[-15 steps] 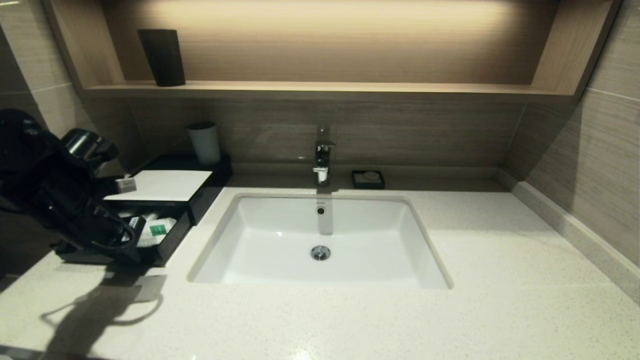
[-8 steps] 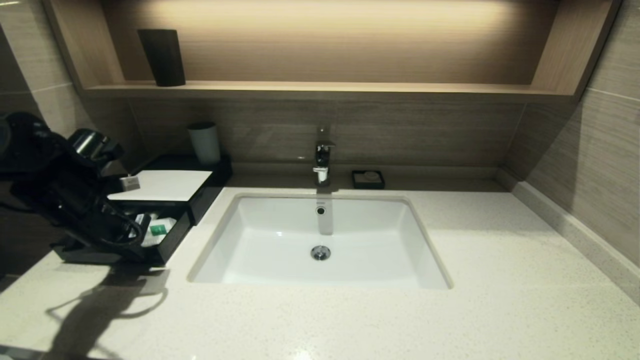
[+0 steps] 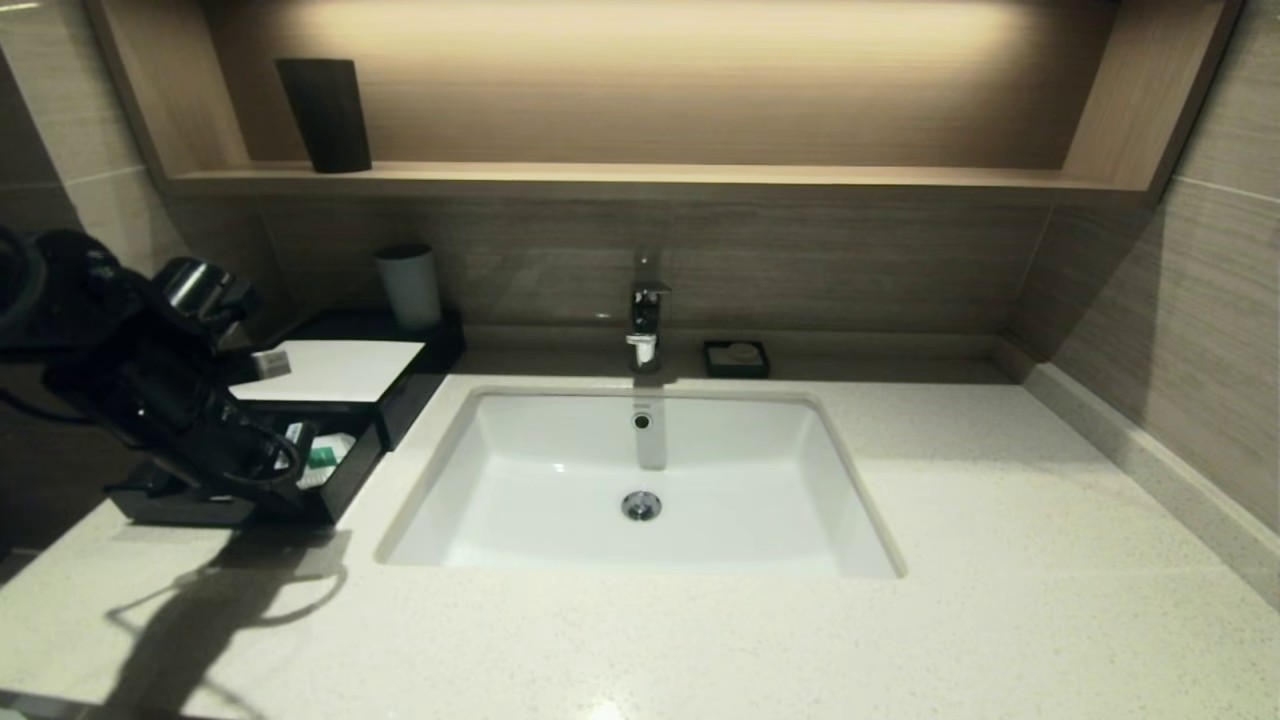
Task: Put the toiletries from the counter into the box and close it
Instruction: Close the drawer
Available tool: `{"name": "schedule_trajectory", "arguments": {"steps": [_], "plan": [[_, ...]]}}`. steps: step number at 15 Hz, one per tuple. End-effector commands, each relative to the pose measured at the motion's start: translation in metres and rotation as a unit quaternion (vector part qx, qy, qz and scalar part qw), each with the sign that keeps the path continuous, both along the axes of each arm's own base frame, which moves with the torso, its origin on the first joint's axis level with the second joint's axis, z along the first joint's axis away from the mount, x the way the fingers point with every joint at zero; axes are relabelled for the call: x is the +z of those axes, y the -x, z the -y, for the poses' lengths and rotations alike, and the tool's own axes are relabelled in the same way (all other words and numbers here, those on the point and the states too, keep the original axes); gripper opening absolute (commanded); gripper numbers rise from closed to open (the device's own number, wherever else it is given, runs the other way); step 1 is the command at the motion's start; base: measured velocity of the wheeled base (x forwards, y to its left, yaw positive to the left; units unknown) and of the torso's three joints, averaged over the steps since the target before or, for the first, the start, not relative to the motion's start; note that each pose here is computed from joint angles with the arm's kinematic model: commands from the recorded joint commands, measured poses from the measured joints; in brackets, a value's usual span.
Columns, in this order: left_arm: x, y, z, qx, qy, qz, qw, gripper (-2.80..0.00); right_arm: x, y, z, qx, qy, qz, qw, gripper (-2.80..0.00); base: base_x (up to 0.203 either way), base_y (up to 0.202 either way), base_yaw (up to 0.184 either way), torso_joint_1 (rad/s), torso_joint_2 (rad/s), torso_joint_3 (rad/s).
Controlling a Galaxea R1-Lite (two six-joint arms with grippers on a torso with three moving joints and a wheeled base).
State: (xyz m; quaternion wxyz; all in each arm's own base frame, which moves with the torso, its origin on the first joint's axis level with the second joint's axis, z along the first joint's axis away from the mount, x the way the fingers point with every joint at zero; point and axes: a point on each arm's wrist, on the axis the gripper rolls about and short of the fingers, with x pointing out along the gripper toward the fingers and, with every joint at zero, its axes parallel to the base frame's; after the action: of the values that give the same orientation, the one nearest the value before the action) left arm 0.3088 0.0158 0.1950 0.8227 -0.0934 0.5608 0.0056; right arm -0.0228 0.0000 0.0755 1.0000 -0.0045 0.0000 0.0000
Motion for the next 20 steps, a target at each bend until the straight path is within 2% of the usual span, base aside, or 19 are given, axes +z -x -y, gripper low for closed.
{"name": "schedule_trajectory", "arguments": {"steps": [1, 13, 20], "plan": [[-0.001, -0.003, 0.000, 0.004, 0.002, -0.002, 1.0000, -2.80, 0.000, 0.000, 0.000, 0.000, 0.000, 0.001, 1.000, -2.80, 0.000, 0.000, 0.000, 0.000, 0.00, 0.000], [0.004, -0.018, -0.001, 0.016, 0.002, 0.017, 0.9997, -2.80, 0.000, 0.000, 0.000, 0.000, 0.000, 0.001, 1.000, -2.80, 0.000, 0.000, 0.000, 0.000, 0.00, 0.000], [-0.005, -0.033, -0.003, 0.024, -0.003, 0.013, 0.9996, -2.80, 0.000, 0.000, 0.000, 0.000, 0.000, 0.000, 1.000, -2.80, 0.000, 0.000, 0.000, 0.000, 0.00, 0.000]]}}
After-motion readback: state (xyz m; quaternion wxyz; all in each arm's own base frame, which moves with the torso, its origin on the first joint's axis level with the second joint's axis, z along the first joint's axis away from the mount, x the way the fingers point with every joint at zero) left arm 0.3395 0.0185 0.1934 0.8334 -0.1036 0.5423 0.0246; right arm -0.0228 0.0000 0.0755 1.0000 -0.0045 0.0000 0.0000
